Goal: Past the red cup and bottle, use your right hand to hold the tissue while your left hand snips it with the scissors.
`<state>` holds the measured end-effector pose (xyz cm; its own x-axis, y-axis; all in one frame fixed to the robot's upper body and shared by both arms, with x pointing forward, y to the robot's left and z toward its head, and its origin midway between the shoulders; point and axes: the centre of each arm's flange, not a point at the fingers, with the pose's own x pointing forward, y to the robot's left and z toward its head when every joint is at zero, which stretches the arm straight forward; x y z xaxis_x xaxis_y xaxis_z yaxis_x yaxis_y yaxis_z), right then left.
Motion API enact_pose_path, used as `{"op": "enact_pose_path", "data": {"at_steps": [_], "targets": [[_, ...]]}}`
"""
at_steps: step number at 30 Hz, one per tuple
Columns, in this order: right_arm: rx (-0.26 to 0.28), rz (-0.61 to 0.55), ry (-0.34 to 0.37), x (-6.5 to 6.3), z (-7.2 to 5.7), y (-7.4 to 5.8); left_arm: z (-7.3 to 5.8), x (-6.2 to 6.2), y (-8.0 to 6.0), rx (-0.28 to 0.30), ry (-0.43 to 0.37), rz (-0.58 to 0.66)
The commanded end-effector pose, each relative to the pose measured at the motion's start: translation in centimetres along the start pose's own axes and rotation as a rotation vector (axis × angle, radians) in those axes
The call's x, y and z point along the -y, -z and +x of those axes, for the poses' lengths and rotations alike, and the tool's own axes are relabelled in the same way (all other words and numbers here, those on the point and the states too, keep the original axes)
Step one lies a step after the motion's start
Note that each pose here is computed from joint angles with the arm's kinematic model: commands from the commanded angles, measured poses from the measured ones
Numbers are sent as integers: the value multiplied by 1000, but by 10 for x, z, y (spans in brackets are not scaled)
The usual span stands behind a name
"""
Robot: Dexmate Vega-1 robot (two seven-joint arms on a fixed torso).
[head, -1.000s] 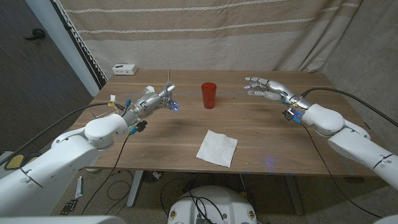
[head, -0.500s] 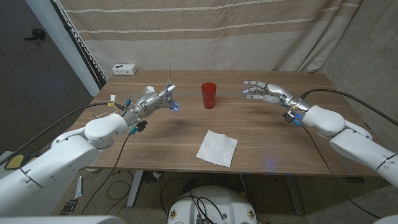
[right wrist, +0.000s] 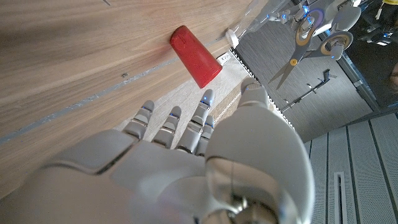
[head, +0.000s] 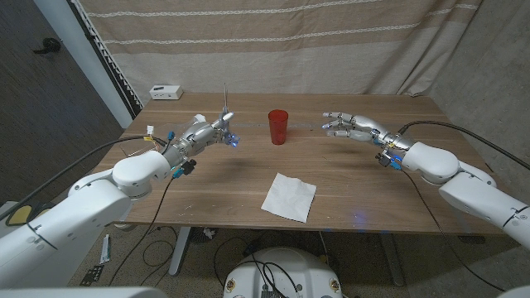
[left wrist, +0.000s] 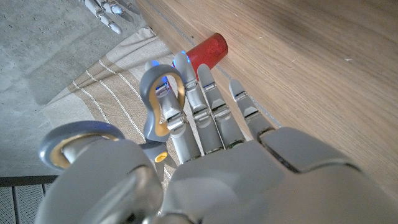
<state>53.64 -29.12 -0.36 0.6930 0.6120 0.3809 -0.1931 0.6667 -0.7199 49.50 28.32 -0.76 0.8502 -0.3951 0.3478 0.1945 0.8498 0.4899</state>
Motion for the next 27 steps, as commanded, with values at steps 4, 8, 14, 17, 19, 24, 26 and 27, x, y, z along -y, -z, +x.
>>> {"op": "enact_pose_path", "data": {"at_steps": [4,8,14,17,19,24,26,27], "targets": [[-17,7,-49,-7,-3,5,-2,2,2,-5,5,-7],[-22,27,-72,-8,-7,9,-1,2,1,0,0,1],[-35,3,-107,-6,-14,11,-2,2,3,1,-5,-5],[-39,-3,-124,-6,-14,12,-3,4,4,3,-1,-7],[-37,-5,-136,-7,-14,12,-3,3,3,7,-7,-6],[-32,-9,-165,-7,-11,13,0,2,5,10,-8,-8],[-39,-11,-186,-8,-11,14,0,2,5,12,-14,-10],[-45,-16,-200,-8,-11,14,0,1,5,11,-14,-11]]}}
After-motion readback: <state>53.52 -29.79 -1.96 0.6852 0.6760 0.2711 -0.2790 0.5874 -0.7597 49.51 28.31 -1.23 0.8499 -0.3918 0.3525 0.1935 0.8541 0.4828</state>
